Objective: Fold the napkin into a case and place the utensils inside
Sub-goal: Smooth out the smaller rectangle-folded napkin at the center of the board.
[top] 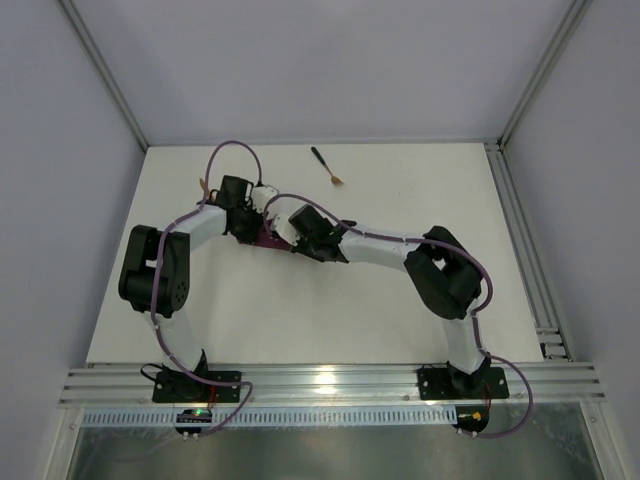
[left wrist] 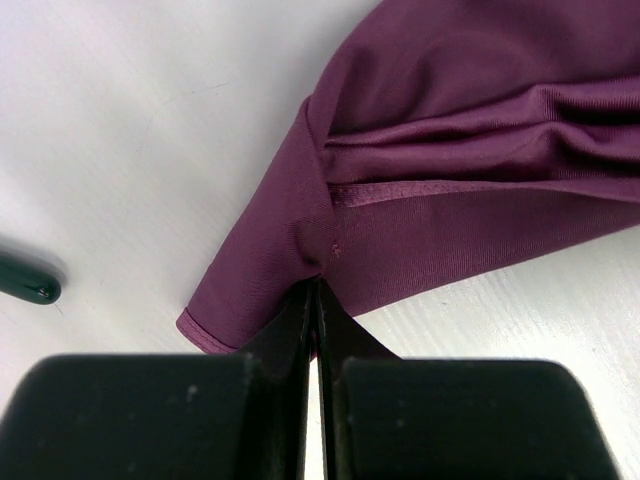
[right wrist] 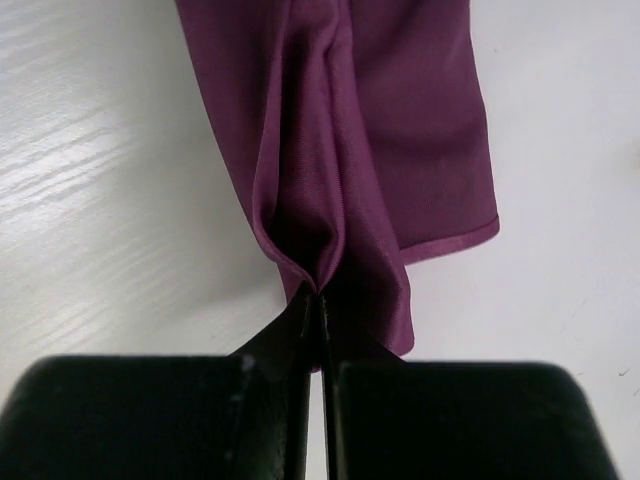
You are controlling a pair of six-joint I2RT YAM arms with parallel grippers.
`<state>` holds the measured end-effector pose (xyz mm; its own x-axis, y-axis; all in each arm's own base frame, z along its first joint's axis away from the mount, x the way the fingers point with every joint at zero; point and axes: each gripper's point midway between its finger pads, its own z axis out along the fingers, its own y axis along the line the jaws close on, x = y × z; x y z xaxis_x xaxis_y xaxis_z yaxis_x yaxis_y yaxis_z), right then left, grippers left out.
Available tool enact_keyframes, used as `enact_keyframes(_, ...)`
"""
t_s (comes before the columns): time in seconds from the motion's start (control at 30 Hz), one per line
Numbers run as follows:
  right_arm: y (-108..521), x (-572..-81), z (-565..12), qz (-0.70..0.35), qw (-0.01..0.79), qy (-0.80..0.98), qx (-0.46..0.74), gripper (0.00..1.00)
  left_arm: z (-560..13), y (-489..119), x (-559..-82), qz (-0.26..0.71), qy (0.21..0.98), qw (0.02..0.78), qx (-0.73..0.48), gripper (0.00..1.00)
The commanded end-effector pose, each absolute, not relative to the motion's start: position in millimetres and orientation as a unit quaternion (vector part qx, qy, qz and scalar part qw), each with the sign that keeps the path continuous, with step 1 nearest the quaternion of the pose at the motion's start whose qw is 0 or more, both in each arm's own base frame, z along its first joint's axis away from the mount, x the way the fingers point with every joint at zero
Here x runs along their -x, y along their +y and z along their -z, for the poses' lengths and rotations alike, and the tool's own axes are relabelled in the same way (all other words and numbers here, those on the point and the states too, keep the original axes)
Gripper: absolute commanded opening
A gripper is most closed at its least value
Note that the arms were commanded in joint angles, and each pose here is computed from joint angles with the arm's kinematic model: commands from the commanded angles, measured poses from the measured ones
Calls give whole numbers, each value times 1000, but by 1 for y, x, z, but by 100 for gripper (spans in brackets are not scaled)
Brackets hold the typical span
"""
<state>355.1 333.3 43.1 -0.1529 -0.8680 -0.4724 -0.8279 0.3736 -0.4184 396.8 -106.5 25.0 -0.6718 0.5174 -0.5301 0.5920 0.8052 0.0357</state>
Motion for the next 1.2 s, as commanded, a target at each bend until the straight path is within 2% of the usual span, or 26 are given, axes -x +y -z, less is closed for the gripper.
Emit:
enact_keyframes(0.0, 329, -370, -67, 18, 349, 780, 519, 4, -25, -101, -391, 67, 912, 259, -312, 0)
enact_keyframes(0.27, 325, -382, -69, -126, 317, 819, 461, 4, -23, -98, -389, 56, 909, 258, -322, 0)
enact_keyframes(0.37, 329, -388, -72, -135, 320, 818, 458, 4, -24, -101, -387, 66, 904, 259, -334, 0)
enact_keyframes(0.57, 337, -410, -80, -160, 325, 830, 424, 12, -21, -98, -385, 59, 903, 253, -341, 0)
enact_keyframes(0.7, 335, -420, -60, -159, 293, 854, 399, 15, -20, -95, -385, 51, 903, 253, -343, 0)
enact_keyframes(1.07, 311, -436, -32, -179, 252, 909, 280, 14, -17, -93, -382, 46, 904, 252, -342, 0)
enact_keyframes(1.13, 312, -436, -30, -180, 251, 909, 278, 16, -15, -93, -382, 47, 905, 250, -342, 0)
enact_keyframes(1.17, 313, -436, -35, -184, 254, 908, 279, 20, -15, -93, -382, 47, 905, 250, -342, 0)
